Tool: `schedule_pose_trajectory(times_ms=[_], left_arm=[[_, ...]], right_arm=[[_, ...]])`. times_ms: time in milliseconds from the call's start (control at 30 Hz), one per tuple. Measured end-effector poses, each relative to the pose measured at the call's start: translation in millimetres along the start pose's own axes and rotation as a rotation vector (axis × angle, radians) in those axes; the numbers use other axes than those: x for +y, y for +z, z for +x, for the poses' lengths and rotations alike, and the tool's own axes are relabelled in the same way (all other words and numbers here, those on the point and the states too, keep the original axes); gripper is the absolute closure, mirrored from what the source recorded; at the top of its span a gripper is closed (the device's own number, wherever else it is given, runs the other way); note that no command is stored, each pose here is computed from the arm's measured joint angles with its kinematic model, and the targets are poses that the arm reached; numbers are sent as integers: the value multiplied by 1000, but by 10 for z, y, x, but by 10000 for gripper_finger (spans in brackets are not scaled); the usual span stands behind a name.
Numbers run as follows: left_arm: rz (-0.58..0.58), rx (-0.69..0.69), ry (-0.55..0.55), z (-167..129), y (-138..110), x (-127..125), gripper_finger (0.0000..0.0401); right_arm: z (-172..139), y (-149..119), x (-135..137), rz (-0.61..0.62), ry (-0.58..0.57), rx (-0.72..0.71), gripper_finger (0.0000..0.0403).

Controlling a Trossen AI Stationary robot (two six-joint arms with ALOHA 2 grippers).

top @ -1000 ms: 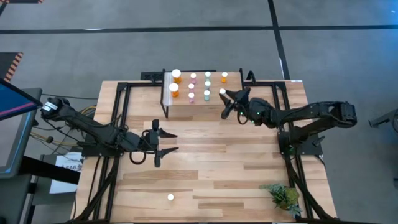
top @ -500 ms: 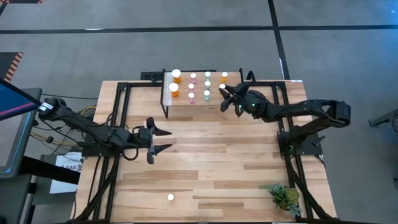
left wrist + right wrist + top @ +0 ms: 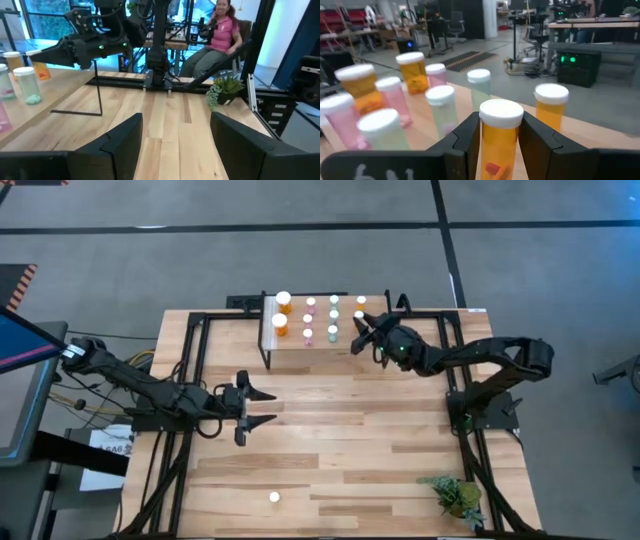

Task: Pick and place medicine bottles onto shelf by color
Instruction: Put the right small orange pill bottle aligned with the other small orange pill bottle on the shelf

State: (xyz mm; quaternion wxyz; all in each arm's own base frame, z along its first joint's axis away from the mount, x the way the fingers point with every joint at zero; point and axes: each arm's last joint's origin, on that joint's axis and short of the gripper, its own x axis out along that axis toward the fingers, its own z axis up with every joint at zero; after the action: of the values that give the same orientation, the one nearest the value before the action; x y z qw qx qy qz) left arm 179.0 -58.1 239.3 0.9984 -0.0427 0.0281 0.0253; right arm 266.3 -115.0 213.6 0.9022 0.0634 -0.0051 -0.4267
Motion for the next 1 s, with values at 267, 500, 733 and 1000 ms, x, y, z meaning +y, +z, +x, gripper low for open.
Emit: schedule_pose_trajectory(times_ms=[267,500,733,1000], left_arm=[[-7,0,0,0,0,0,179],[-9,0,0,0,0,0,179],[-14,0,0,1,0,0,179],[-15,0,0,1,0,0,179]], right_arm=[[16,-13,-34,-31,-16,15,265],[36,-31,-84,-26,-37,39,263],[38,-32,-88,-23,-39,41,255],[38,-33,-88,-22,-39,42,248]])
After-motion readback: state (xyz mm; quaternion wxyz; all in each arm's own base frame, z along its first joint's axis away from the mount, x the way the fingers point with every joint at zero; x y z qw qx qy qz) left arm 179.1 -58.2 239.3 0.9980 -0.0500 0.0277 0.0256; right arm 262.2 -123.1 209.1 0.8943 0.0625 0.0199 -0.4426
